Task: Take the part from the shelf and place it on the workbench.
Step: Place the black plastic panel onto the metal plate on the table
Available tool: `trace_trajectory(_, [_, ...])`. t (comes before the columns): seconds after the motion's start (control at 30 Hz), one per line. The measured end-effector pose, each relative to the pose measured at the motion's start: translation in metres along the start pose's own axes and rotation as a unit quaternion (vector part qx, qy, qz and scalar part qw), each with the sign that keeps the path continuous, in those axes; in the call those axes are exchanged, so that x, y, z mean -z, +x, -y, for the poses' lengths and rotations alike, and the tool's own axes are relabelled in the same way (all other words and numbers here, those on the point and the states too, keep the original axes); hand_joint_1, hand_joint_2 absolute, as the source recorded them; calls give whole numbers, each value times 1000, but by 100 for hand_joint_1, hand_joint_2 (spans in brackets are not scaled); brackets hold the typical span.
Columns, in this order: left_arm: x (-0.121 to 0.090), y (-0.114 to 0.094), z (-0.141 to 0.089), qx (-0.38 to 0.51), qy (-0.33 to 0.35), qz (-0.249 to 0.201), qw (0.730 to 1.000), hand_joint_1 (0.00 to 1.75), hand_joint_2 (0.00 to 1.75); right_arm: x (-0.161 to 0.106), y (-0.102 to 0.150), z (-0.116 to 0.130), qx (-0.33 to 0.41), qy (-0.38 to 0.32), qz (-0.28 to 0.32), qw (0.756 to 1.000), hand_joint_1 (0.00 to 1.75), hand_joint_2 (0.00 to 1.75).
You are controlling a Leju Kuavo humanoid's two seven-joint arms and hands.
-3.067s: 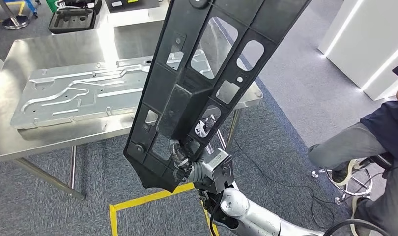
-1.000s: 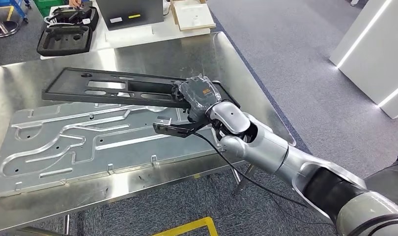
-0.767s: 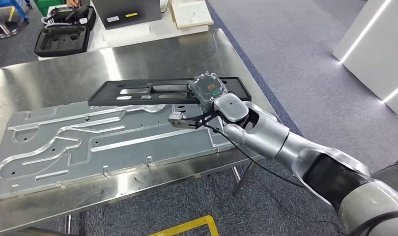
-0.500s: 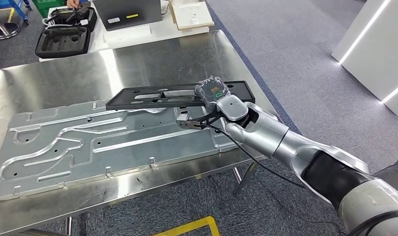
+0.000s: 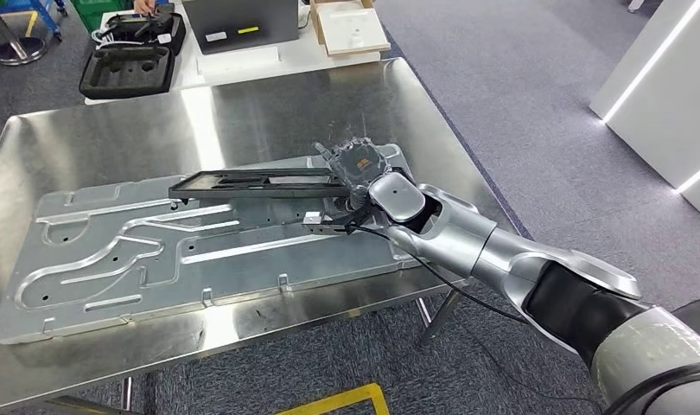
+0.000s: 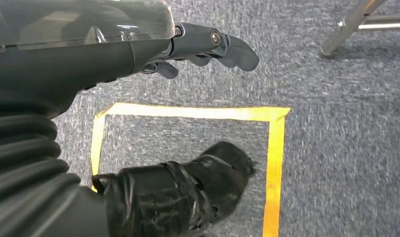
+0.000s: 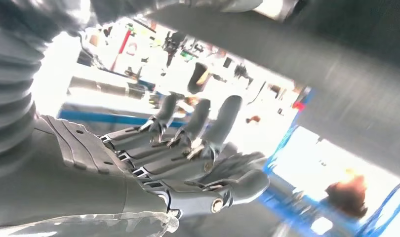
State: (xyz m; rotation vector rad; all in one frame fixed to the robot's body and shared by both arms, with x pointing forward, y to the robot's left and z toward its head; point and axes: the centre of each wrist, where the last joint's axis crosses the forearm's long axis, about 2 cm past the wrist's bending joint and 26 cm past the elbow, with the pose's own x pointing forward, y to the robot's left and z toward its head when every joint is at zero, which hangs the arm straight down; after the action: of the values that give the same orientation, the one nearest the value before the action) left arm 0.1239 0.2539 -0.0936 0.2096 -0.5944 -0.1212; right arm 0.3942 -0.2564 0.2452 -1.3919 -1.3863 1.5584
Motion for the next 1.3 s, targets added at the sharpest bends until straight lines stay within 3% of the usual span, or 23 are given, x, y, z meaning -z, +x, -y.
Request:
trace_trajectory(0.2, [-2,-9,-2,0,-4,-16,1000,0,0,-17,7,23,73,-108,-14,991,0,0])
trace_trajectory(0.47, [-3,-11,-3,0,-5,-19,1000,0,0,-40,15,55,133,-188,13,973,0,0])
trace_trajectory(0.6, [-2,-8,-2,-2,-5,-19,1000,0,0,-54,22,73,239,-248,69,936,0,0])
trace_trajectory(0.77, [-3,-5,6,-7,-10,-17,1000,0,0,-70,43,86,369,-305,147,865,0,0])
trace_trajectory(0.97, [-5,-4,13,-14,-16,-15,1000,0,0,-85,58,89,417,-346,172,823,0,0])
trace_trajectory(1.1, [-6,-6,13,-18,-11,-15,1000,0,0,-104,60,83,453,-394,155,784,0,0])
trace_trajectory(1.3, [-8,-12,13,-19,-9,-20,1000,0,0,-120,58,80,472,-412,138,767,0,0])
